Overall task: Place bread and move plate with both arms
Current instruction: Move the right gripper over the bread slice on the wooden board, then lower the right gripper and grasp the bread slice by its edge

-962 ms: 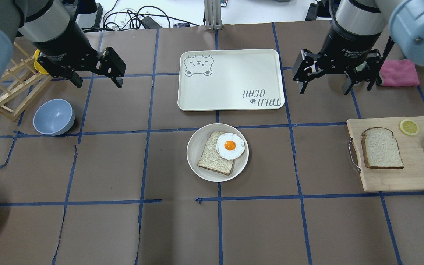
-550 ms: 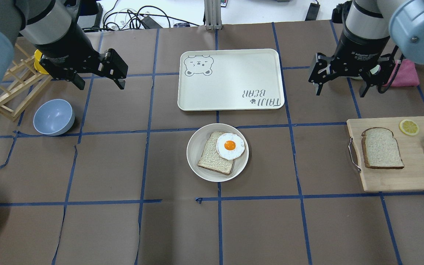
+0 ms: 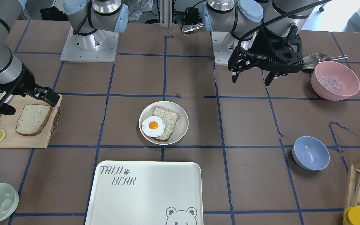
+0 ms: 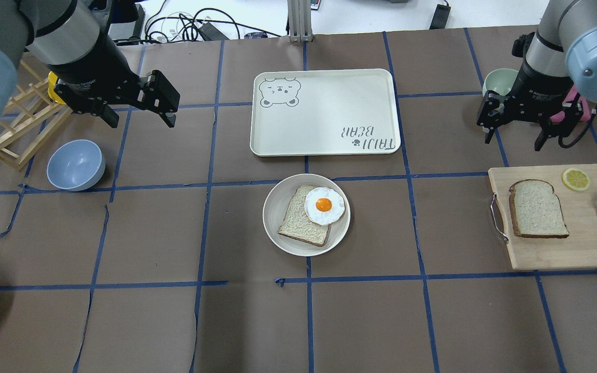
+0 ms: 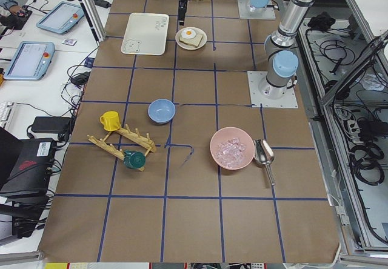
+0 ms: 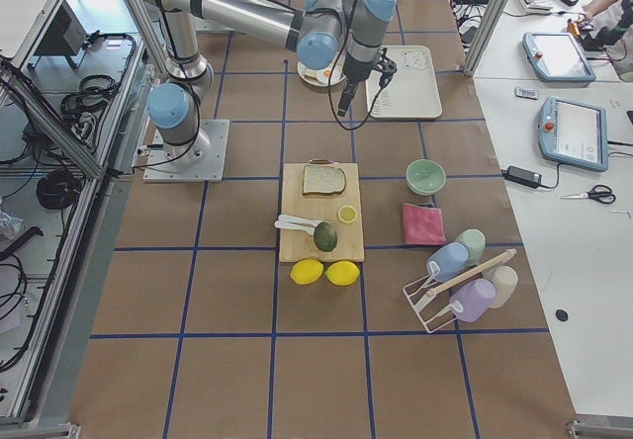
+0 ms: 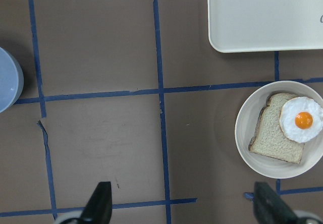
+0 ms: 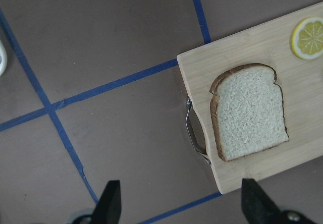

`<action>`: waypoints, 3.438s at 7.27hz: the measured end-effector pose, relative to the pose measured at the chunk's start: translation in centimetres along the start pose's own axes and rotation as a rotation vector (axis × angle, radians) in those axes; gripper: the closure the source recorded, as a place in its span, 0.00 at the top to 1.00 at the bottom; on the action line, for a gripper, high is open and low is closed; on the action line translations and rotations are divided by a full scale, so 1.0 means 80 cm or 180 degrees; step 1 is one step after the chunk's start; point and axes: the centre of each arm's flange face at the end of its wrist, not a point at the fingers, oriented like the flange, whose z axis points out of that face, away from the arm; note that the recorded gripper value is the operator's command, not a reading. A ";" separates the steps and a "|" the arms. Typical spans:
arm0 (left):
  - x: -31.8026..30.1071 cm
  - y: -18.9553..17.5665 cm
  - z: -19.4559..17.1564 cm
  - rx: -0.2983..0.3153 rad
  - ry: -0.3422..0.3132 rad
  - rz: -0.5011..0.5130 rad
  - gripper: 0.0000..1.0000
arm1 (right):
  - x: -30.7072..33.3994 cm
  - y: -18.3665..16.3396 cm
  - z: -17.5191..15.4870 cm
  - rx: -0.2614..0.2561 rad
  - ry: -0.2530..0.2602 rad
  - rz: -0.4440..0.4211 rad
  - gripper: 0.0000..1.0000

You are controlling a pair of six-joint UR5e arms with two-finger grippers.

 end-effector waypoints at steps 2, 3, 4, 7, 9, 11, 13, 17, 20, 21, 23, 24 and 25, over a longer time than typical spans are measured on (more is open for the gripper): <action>0.000 0.000 0.001 0.0002 0.0004 -0.0001 1.00 | 0.012 -0.034 0.055 0.0011 -0.0006 0.0128 0.82; 0.000 0.001 -0.001 0.0006 0.0005 -0.0001 1.00 | 0.020 -0.052 0.083 -0.0041 -0.0006 0.0181 0.76; 0.000 0.004 -0.004 0.0009 -0.0002 -0.0001 1.00 | 0.029 -0.067 0.109 -0.0106 0.0001 0.0230 0.76; 0.000 0.014 -0.002 -0.0012 -0.0011 0.0000 1.00 | 0.049 -0.099 0.168 -0.0206 0.0079 0.0319 0.67; 0.000 0.018 0.003 -0.0027 0.0001 -0.0002 1.00 | 0.052 -0.106 0.189 -0.0259 0.0188 0.0320 0.66; 0.000 0.017 0.004 -0.0019 0.0011 -0.0002 1.00 | 0.055 -0.107 0.196 -0.0289 0.0215 0.0331 0.61; 0.000 0.017 0.004 -0.0014 0.0010 -0.0002 1.00 | 0.062 -0.106 0.201 -0.0329 0.0227 0.0361 0.59; -0.001 0.017 0.004 -0.0018 0.0009 -0.0001 1.00 | 0.064 -0.096 0.216 -0.0424 0.0265 0.0378 0.05; -0.002 0.017 0.004 -0.0015 0.0004 -0.0002 1.00 | 0.064 -0.094 0.216 -0.0464 0.0272 0.0371 0.00; -0.002 0.017 0.004 -0.0014 0.0004 -0.0002 1.00 | 0.064 -0.093 0.215 -0.0469 0.0267 0.0367 0.00; -0.002 0.017 0.004 -0.0015 0.0004 -0.0002 1.00 | 0.066 -0.091 0.209 -0.0506 0.0260 0.0360 0.00; -0.002 0.017 0.004 -0.0016 0.0005 -0.0002 1.00 | 0.067 -0.089 0.200 -0.0515 0.0256 0.0359 0.00; -0.002 0.017 0.004 -0.0016 0.0005 -0.0002 1.00 | 0.068 -0.088 0.186 -0.0522 0.0248 0.0357 0.00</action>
